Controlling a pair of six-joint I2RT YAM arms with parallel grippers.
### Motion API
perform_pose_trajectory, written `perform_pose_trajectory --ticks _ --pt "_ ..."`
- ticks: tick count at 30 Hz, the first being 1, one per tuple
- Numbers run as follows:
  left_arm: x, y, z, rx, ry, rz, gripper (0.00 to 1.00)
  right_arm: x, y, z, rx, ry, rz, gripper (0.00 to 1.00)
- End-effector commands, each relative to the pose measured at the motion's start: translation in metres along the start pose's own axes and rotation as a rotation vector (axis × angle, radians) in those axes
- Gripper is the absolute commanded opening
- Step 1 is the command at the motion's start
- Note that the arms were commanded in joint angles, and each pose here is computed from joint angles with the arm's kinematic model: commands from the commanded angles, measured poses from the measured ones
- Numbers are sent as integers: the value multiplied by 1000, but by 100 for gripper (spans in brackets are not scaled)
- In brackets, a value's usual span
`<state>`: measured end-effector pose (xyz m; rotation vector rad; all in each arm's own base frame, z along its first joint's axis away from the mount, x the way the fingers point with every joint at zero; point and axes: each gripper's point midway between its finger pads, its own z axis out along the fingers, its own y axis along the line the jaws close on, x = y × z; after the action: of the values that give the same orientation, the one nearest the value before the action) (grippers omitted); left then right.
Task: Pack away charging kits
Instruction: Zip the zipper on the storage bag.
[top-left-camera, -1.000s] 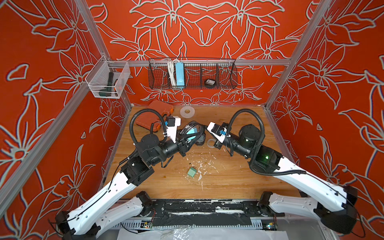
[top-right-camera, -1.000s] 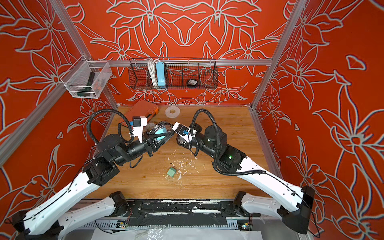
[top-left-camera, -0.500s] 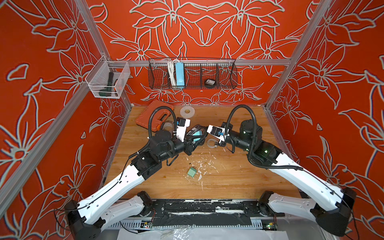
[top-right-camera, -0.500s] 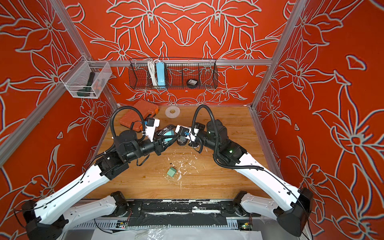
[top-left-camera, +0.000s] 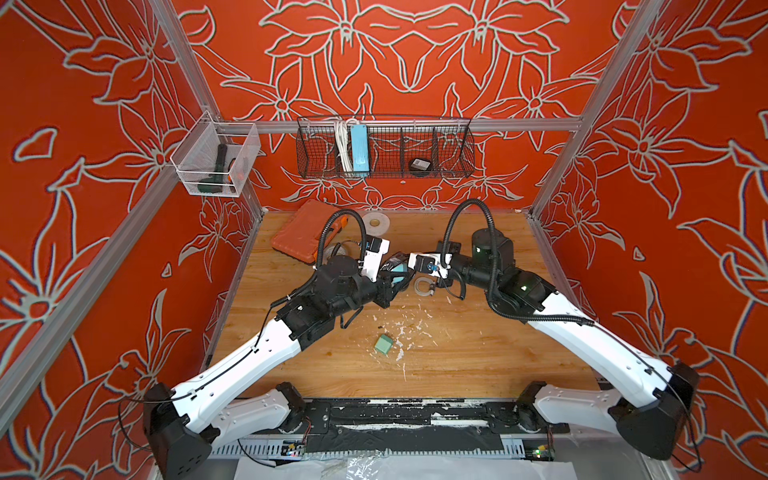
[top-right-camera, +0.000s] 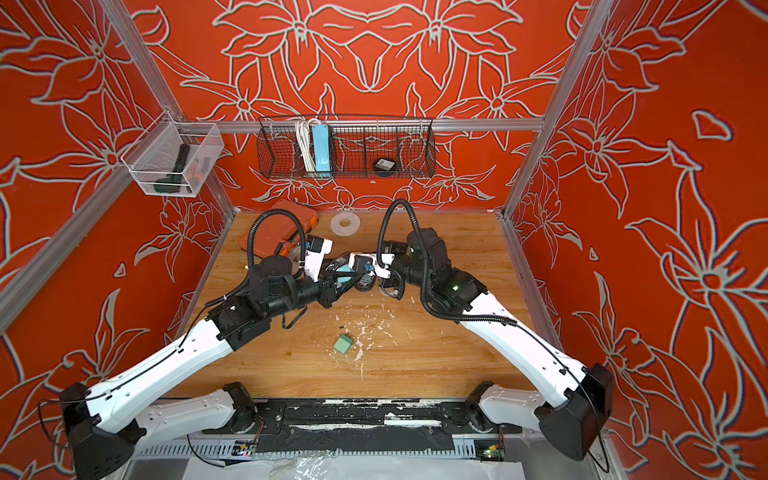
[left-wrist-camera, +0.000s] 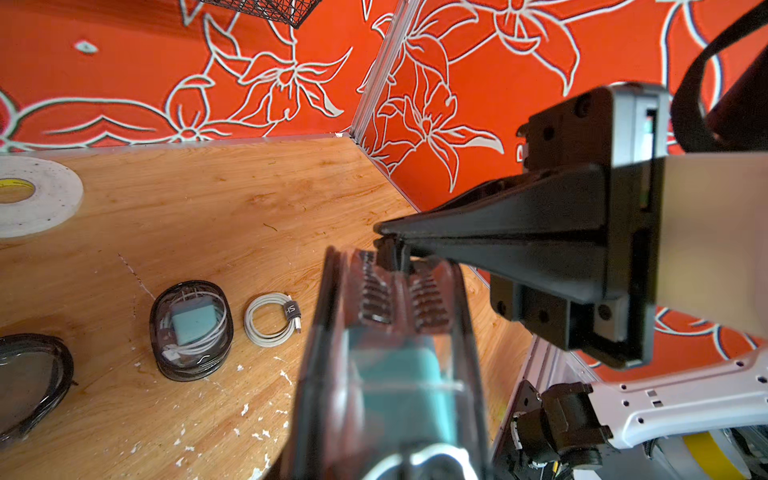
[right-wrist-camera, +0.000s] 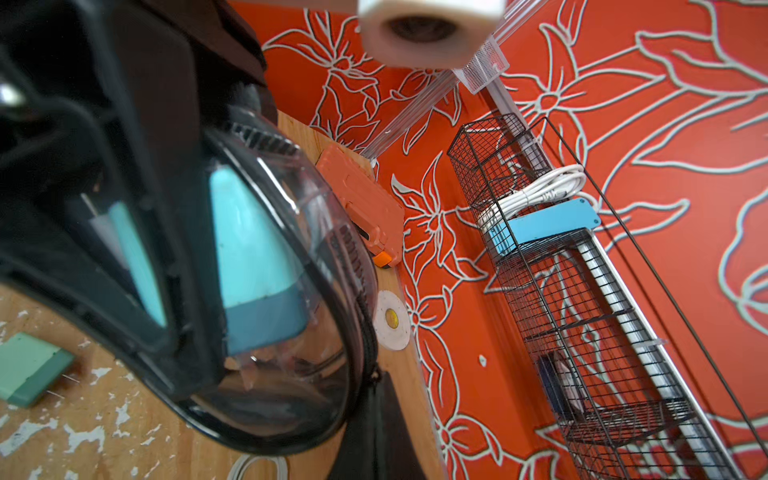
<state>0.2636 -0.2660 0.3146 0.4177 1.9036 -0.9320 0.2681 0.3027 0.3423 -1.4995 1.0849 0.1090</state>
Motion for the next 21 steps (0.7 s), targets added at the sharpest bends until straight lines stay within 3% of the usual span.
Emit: perform_pose_trajectory --ticks 1,9,16,20,21 --pt "39 22 9 -78 147 -9 0 -40 -32 -18 96 -126 -172 0" --pt "50 26 26 -82 200 -3 0 -49 -4 -23 81 -253 -398 0" --pt "56 30 37 -88 223 2 0 -56 2 -20 75 -322 -423 0" --pt "45 47 30 -148 153 -46 0 -55 -6 -16 159 -340 -372 39" --pt "41 59 24 -165 119 -86 0 -51 -6 -13 168 -329 -341 85"
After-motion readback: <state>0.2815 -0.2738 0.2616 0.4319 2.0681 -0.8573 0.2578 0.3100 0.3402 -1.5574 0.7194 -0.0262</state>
